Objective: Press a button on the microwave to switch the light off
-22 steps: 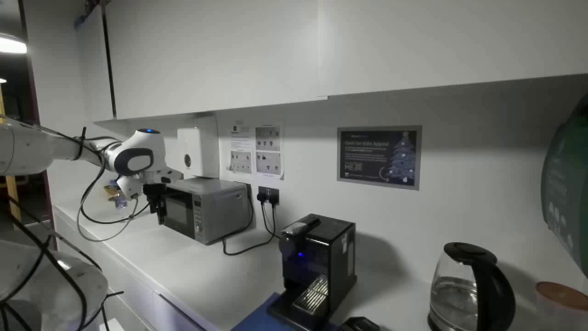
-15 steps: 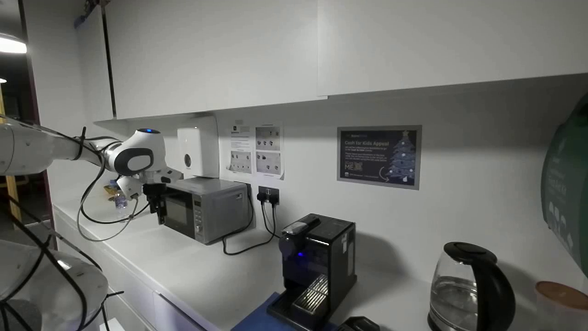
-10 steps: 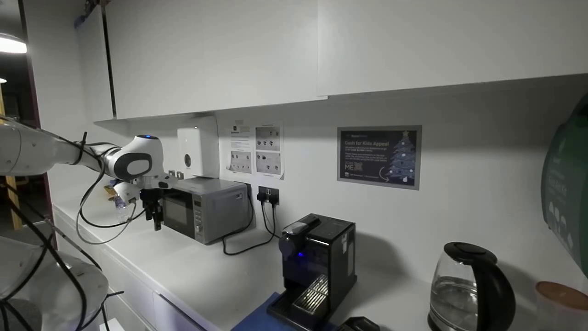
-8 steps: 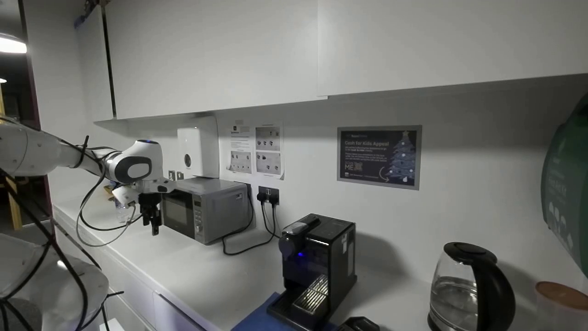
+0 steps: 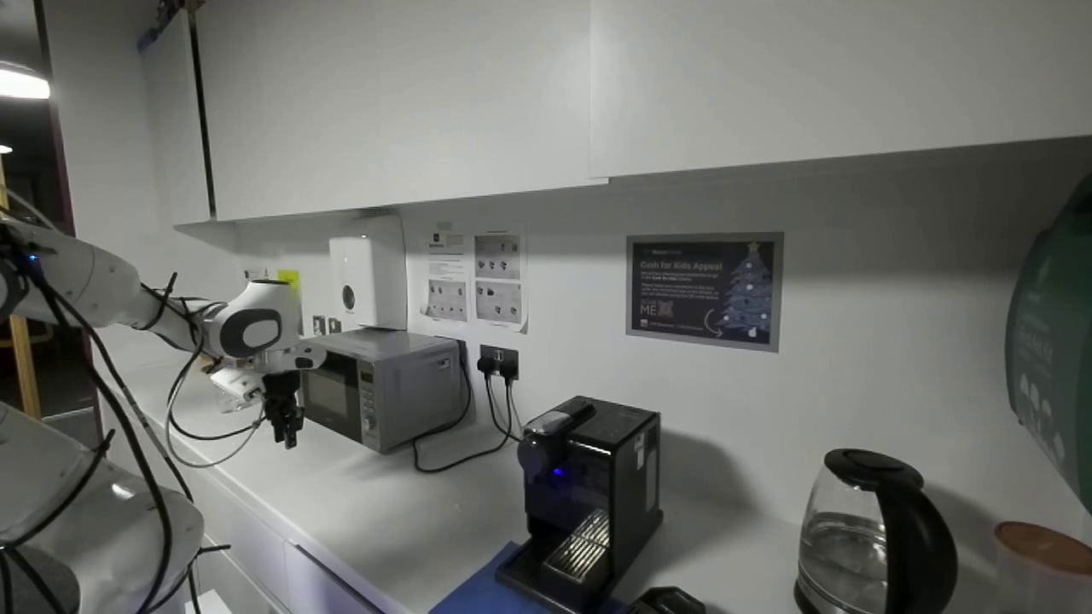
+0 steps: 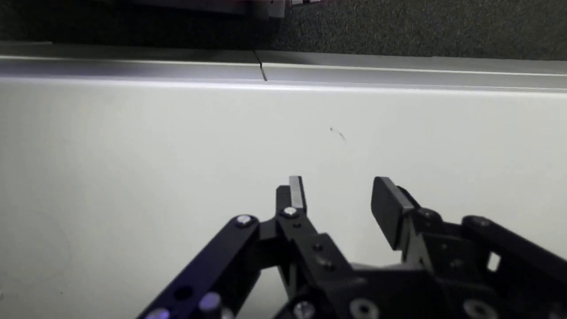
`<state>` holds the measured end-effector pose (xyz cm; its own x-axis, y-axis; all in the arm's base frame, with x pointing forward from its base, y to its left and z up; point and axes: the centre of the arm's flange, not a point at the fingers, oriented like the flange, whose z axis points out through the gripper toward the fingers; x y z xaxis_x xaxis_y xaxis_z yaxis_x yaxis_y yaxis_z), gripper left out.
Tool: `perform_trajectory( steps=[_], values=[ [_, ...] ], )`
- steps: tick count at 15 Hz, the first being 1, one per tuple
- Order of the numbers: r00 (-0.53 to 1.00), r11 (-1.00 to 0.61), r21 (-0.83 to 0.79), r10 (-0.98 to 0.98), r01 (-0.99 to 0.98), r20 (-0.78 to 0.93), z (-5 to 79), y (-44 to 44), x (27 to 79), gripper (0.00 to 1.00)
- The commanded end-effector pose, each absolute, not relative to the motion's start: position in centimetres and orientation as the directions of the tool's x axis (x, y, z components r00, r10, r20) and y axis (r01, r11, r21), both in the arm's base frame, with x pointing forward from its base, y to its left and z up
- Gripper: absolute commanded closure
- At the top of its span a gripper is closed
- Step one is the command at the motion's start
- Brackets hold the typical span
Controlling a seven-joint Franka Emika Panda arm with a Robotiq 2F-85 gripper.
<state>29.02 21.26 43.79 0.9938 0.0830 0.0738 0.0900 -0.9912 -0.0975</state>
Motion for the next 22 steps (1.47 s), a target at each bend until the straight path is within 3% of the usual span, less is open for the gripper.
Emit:
perform_trajectory(
  steps=[1,3,10,22],
  values=[
    [0.975,-0.987,-0.052,0.142,0.153,0.168,41.8,22.2,30.5,0.85],
    [0.962,-0.985,-0.014,0.166,0.173,0.218,41.1,22.5,31.2,1.0],
    [0.888,-0.967,0.059,0.252,0.249,0.385,39.7,23.3,33.4,1.0],
    [0.735,-0.945,0.049,0.283,0.323,0.616,41.9,25.2,34.7,1.0]
  ],
)
